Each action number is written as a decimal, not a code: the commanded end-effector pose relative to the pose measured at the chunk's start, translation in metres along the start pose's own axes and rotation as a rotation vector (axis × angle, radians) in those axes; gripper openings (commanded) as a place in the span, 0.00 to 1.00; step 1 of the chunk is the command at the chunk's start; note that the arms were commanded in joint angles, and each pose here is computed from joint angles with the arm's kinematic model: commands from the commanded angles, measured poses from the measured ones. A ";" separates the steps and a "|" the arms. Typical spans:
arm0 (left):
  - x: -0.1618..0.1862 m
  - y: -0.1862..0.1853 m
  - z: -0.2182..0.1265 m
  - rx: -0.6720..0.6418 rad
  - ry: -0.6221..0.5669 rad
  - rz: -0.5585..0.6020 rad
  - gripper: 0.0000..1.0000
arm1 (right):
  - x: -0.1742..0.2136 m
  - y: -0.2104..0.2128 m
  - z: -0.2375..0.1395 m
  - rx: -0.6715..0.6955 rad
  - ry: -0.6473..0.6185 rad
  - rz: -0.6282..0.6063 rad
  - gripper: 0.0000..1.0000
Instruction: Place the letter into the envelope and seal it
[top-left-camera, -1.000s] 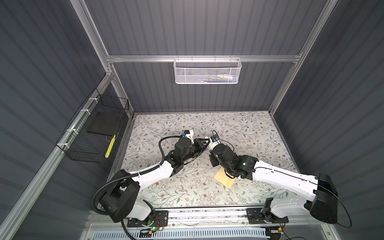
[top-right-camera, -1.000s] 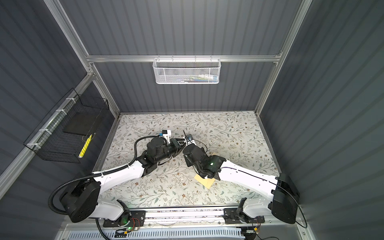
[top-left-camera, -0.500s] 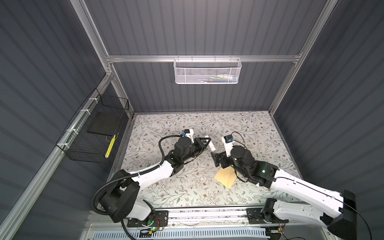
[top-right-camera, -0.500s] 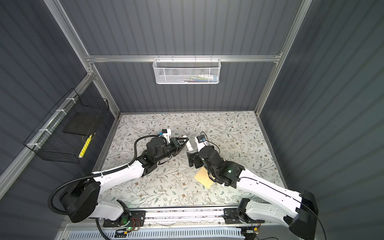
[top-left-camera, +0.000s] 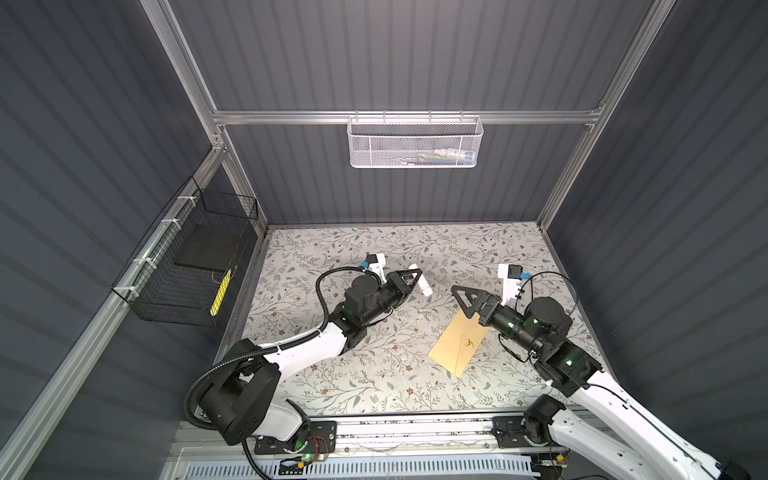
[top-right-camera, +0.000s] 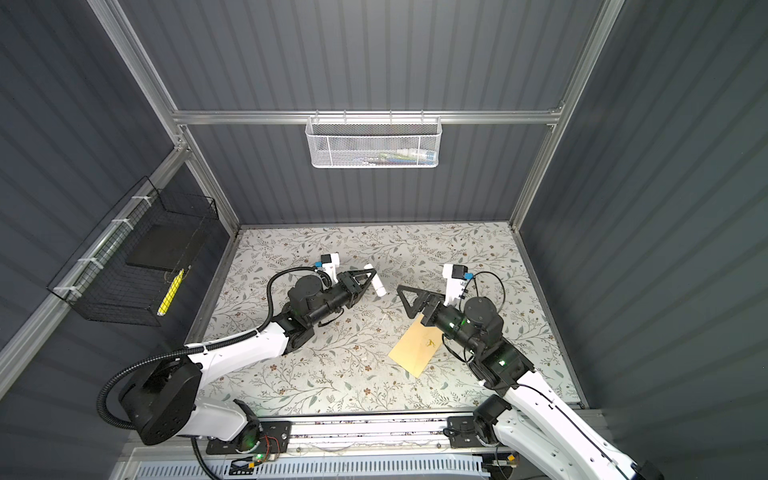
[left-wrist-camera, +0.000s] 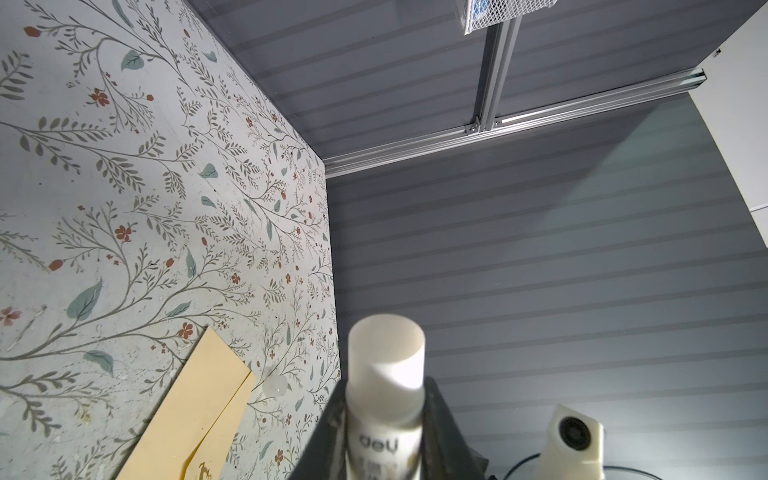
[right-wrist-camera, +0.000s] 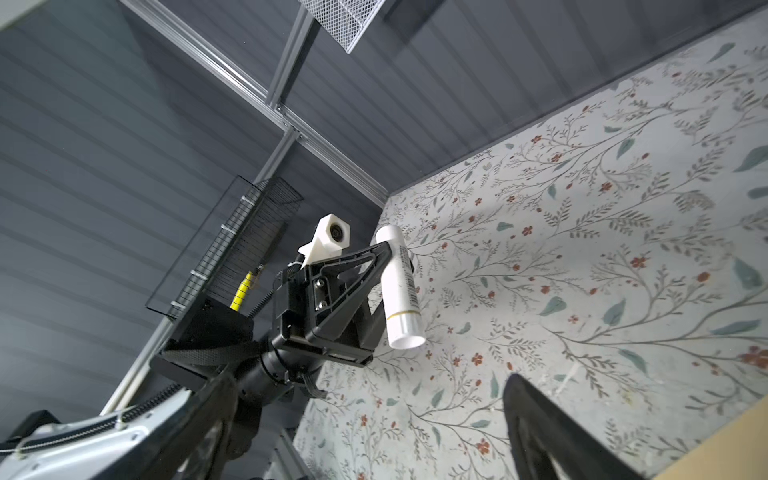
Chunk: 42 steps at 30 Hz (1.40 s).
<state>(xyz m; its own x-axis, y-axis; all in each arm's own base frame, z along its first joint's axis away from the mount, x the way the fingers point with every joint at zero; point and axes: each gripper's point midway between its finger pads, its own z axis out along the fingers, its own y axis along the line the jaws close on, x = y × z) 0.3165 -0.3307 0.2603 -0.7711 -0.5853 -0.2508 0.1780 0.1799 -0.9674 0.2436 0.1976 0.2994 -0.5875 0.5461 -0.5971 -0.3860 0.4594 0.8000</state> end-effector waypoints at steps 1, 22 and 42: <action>-0.010 -0.017 -0.004 0.072 -0.046 0.046 0.00 | -0.006 0.031 -0.001 -0.224 0.002 0.176 0.99; -0.013 -0.025 -0.006 0.088 -0.065 0.048 0.00 | 0.021 0.007 0.050 -0.403 0.031 0.483 0.96; -0.014 -0.020 -0.008 0.079 -0.070 0.032 0.00 | 0.039 0.007 0.072 -0.447 0.040 0.546 0.57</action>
<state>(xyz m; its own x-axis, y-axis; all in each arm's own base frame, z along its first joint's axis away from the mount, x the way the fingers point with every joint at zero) 0.3184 -0.3261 0.2668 -0.7435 -0.6115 -0.2707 0.2151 0.1646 -0.9626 0.2708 0.2767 0.2571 -0.8170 0.5699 -0.0882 -0.2211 -0.1683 0.9606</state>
